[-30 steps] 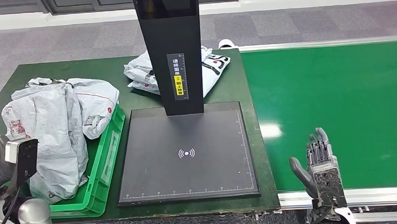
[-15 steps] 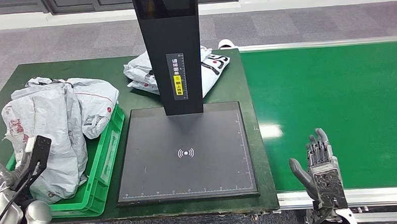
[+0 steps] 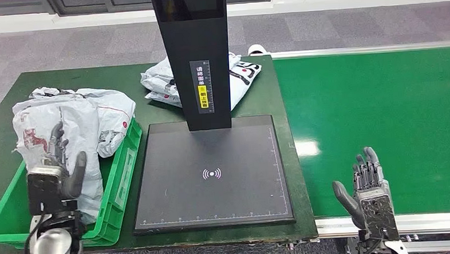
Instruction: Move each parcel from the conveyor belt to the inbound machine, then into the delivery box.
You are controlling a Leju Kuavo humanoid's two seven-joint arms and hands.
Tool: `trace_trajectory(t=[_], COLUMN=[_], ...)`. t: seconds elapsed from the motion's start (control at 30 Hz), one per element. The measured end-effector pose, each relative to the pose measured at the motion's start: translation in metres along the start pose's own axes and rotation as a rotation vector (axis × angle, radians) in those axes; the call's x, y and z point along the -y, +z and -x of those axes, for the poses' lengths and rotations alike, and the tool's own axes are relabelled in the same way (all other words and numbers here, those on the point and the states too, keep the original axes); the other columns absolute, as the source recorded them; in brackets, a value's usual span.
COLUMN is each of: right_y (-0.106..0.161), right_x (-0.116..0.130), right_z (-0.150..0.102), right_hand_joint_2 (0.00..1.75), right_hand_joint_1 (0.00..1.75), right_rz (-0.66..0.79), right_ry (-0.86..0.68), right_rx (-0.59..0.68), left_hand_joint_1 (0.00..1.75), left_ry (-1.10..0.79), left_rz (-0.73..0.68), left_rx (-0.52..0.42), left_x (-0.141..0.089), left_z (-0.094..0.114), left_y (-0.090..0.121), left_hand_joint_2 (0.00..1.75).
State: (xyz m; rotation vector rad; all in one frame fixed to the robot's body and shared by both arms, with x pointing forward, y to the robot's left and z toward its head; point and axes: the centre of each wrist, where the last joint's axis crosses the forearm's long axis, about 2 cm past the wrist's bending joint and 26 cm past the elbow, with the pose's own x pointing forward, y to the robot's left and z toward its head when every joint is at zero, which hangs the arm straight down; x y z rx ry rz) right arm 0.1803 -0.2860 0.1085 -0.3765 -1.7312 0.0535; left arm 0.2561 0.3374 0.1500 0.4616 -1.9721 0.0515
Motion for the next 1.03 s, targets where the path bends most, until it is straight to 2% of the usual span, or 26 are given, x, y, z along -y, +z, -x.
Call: trace_trajectory(t=[0.23, 0.5, 0.63, 0.77, 0.9, 1.03], right_y=[-0.002, -0.005, -0.007, -0.010, -0.008, -0.003], right_x=[-0.002, -0.006, -0.007, -0.015, -0.034, -0.051], right_z=[0.002, 0.003, 0.003, 0.003, 0.000, -0.003], right_hand_joint_2=[1.75, 1.75, 1.75, 1.75, 1.75, 1.75], right_hand_joint_1=[0.00, 0.00, 0.00, 0.00, 0.00, 0.00], right_rz=[0.013, 0.001, -0.010, -0.057, -0.140, -0.212], right_ry=[-0.004, -0.007, -0.005, -0.011, -0.020, -0.018], right_rx=[-0.009, -0.021, -0.025, -0.032, -0.036, -0.031], left_hand_joint_1=[0.00, 0.00, 0.00, 0.00, 0.00, 0.00], left_ry=[0.008, 0.086, 0.154, 0.267, 0.333, 0.343], left_rz=[0.027, 0.111, 0.174, 0.277, 0.329, 0.348], left_rx=[0.147, 0.191, 0.179, 0.128, 0.050, -0.002], left_x=[0.036, 0.066, 0.080, 0.101, 0.119, 0.126], left_z=[-0.037, -0.059, -0.065, -0.067, -0.059, -0.049], left_y=[0.015, 0.030, 0.037, 0.046, 0.057, 0.066], left_hand_joint_2=[1.75, 1.75, 1.75, 1.75, 1.75, 1.75])
